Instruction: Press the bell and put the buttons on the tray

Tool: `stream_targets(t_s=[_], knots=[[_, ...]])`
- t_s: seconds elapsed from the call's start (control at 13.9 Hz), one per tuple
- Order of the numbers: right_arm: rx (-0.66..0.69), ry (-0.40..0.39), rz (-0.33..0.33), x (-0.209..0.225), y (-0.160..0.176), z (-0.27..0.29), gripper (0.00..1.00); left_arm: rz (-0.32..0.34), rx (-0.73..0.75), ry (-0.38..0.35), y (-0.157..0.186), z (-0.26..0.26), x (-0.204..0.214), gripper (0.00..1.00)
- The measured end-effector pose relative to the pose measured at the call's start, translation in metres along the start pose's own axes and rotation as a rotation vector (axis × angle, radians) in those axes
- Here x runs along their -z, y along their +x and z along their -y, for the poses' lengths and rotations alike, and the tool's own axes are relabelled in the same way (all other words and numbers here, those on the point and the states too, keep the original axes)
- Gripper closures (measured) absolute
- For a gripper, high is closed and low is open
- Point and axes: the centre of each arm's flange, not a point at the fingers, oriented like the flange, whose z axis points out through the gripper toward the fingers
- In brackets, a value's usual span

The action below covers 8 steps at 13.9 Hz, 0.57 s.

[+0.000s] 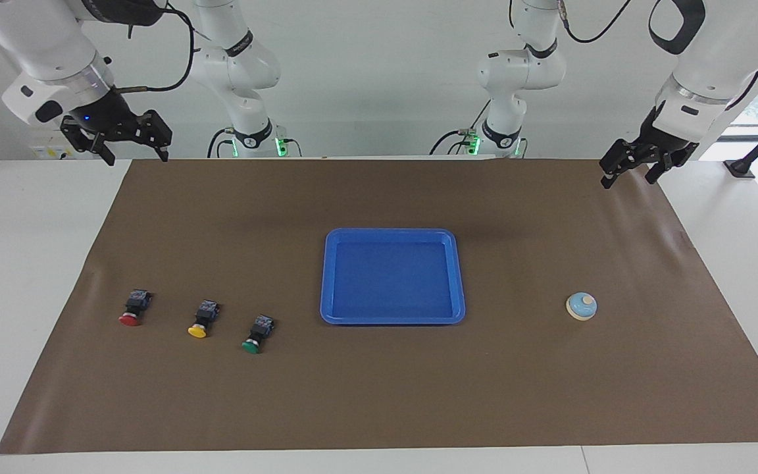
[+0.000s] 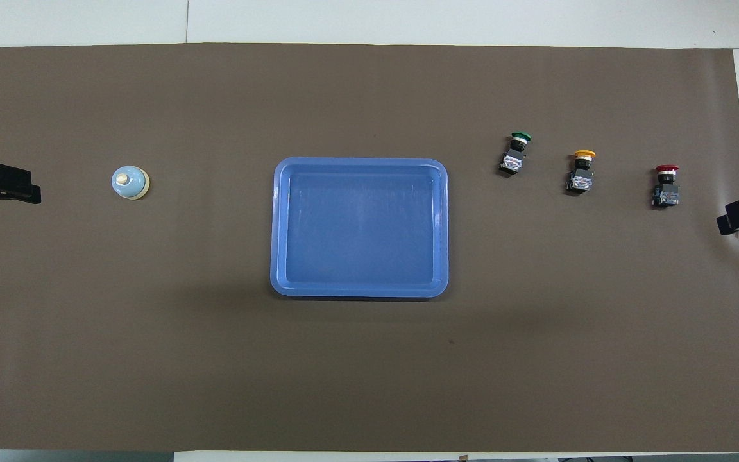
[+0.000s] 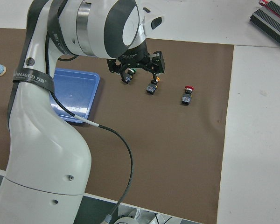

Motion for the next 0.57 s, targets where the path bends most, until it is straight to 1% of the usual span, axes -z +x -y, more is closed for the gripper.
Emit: stream_targets(t_s=[0.36, 0.57], knots=[[0.0, 0.0, 0.0, 0.0, 0.0, 0.0001, 0.0, -0.002, -0.002, 0.0, 0.0, -0.0029, 0.0001, 0.0], [0.0, 0.0, 0.0, 0.0, 0.0, 0.0, 0.0, -0.036, 0.002, -0.002, 0.0038, -0.0022, 0.0027, 0.0]])
